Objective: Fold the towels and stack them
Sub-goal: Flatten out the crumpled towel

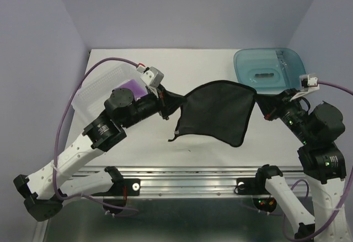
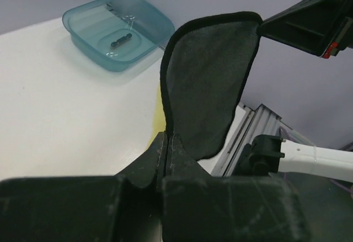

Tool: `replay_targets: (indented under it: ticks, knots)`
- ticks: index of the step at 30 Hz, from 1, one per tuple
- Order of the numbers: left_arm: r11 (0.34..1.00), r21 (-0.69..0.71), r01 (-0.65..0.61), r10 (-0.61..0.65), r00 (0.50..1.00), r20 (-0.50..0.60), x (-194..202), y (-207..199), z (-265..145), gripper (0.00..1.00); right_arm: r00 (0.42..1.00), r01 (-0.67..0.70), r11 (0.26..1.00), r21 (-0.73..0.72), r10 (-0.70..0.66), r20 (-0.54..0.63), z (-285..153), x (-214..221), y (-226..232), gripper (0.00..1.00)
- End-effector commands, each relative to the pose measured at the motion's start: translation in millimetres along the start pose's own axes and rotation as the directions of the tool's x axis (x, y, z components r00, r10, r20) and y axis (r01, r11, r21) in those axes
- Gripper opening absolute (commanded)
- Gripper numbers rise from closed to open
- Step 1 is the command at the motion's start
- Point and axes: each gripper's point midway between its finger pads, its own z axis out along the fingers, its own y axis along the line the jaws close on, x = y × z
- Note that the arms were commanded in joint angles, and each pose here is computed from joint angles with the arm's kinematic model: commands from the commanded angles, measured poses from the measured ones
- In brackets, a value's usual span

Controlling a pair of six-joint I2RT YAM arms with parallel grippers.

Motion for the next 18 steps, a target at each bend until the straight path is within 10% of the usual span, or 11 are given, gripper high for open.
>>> replay_targets:
  ticks: [1,8,18]
  knots:
    - [0.998,-0.041,0.046,-0.045,0.999,0.01,9,7,4,0.0,0.998,-0.027,0.999,0.025,0.028,-0.061,6,15,-8,0.01]
    - [0.897,-0.437,0.067,-0.105,0.992,-0.064,51,108,44,0.0,0.974,-0.069,0.941,0.331,0.136,-0.184,65,83,-98,0.01]
    - [0.828,-0.56,-0.002,-0.186,0.942,-0.278,128,265,129,0.0,0.928,-0.002,0.878,0.479,0.179,-0.325,154,142,-176,0.01]
